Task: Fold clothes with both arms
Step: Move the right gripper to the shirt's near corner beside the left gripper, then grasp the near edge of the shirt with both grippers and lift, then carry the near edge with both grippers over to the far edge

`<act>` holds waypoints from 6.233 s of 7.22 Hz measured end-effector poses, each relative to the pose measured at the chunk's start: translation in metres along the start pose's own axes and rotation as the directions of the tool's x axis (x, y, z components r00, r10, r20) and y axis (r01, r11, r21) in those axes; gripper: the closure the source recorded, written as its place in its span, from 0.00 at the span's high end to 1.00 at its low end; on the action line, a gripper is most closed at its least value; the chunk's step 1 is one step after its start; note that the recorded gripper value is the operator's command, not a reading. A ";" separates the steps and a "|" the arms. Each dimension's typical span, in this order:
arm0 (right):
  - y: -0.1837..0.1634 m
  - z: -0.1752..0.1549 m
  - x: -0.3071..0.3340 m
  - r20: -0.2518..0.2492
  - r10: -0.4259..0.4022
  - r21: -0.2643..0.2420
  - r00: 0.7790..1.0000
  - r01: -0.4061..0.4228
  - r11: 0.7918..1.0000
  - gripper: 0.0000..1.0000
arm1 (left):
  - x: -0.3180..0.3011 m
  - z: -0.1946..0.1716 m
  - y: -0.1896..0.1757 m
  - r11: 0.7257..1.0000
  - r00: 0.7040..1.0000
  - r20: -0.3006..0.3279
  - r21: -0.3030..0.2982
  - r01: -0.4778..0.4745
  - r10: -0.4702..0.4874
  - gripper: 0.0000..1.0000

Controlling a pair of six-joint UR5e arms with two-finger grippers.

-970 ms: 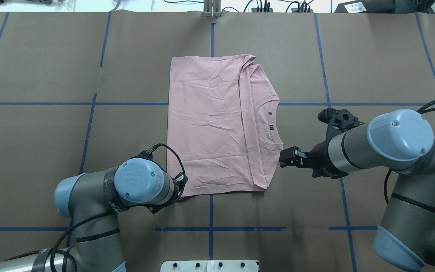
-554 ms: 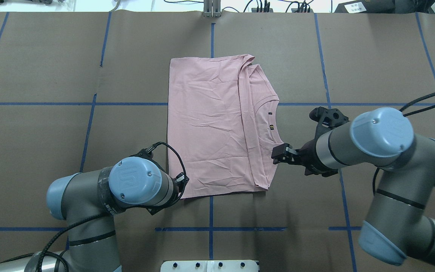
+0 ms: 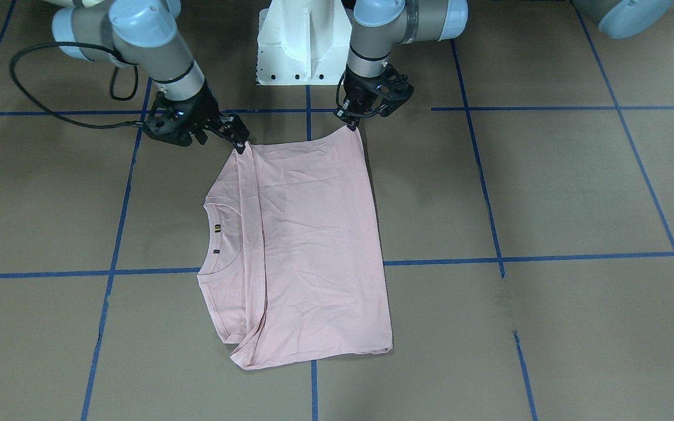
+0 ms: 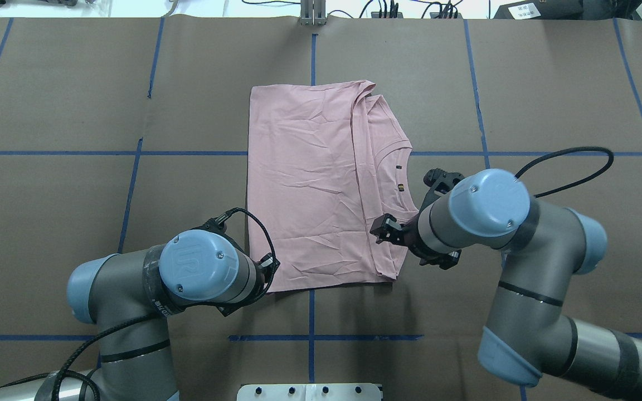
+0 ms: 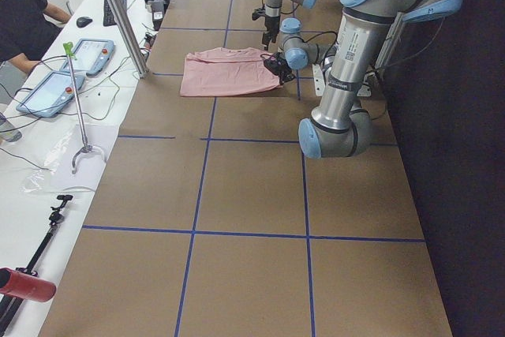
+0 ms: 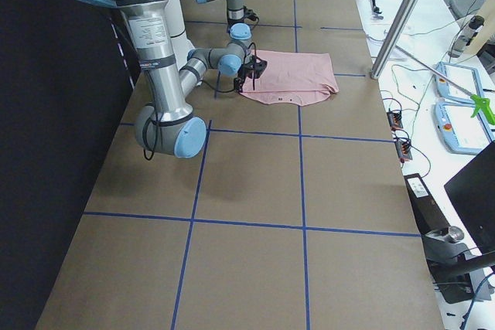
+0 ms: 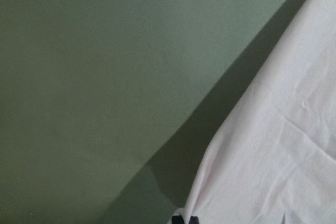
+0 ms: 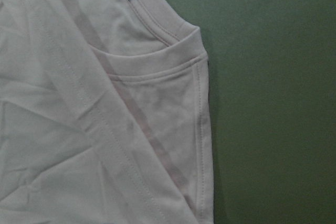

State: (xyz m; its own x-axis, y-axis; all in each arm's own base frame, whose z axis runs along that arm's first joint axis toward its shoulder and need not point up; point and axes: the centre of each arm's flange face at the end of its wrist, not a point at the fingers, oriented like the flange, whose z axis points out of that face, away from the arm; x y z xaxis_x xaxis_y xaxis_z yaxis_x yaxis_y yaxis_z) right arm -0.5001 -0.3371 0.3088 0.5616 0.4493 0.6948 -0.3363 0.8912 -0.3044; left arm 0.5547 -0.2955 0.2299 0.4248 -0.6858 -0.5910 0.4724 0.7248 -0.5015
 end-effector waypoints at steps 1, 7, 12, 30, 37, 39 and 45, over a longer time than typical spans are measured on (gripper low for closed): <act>0.007 0.011 0.002 -0.027 0.004 0.007 1.000 -0.004 1.000 1.00 | 0.001 -0.002 0.001 1.000 1.000 -0.004 -0.002 -0.001 0.001 0.00; 0.017 0.033 0.004 -0.064 -0.002 0.003 0.998 0.003 1.000 0.88 | 0.002 -0.008 0.000 1.000 1.000 -0.013 -0.005 -0.005 0.005 0.00; 0.014 0.035 -0.009 -0.061 0.001 0.006 0.998 0.000 1.000 0.88 | 0.002 -0.008 0.000 1.000 1.000 -0.015 -0.006 -0.005 0.005 0.00; 0.045 -0.062 -0.015 0.109 -0.042 -0.068 0.993 0.050 0.996 0.00 | -0.036 -0.061 0.031 0.993 0.991 0.066 -0.029 -0.112 0.113 0.00; 0.002 -0.044 -0.028 0.137 -0.022 -0.033 0.990 0.027 0.999 0.00 | 0.007 -0.054 -0.039 0.992 0.992 -0.023 0.033 -0.121 0.121 0.00; -0.019 -0.034 -0.041 0.151 -0.007 -0.011 0.988 0.009 1.000 0.00 | 0.014 -0.048 -0.052 0.993 0.993 -0.045 0.042 -0.108 0.110 0.00; -0.195 -0.008 -0.154 0.201 0.124 0.146 0.972 -0.154 0.977 1.00 | 0.125 -0.036 -0.234 0.966 0.968 -0.200 0.235 -0.106 0.155 1.00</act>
State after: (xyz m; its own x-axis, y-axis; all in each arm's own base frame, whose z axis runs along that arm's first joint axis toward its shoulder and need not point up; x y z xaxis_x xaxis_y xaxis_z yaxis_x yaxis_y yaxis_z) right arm -0.5156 -0.5797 0.2558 0.3524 0.5342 0.7684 -0.5255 0.7923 -0.3099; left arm 0.4691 -0.5484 0.2511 0.3299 -0.5382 -0.7756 0.5925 0.7576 -0.2737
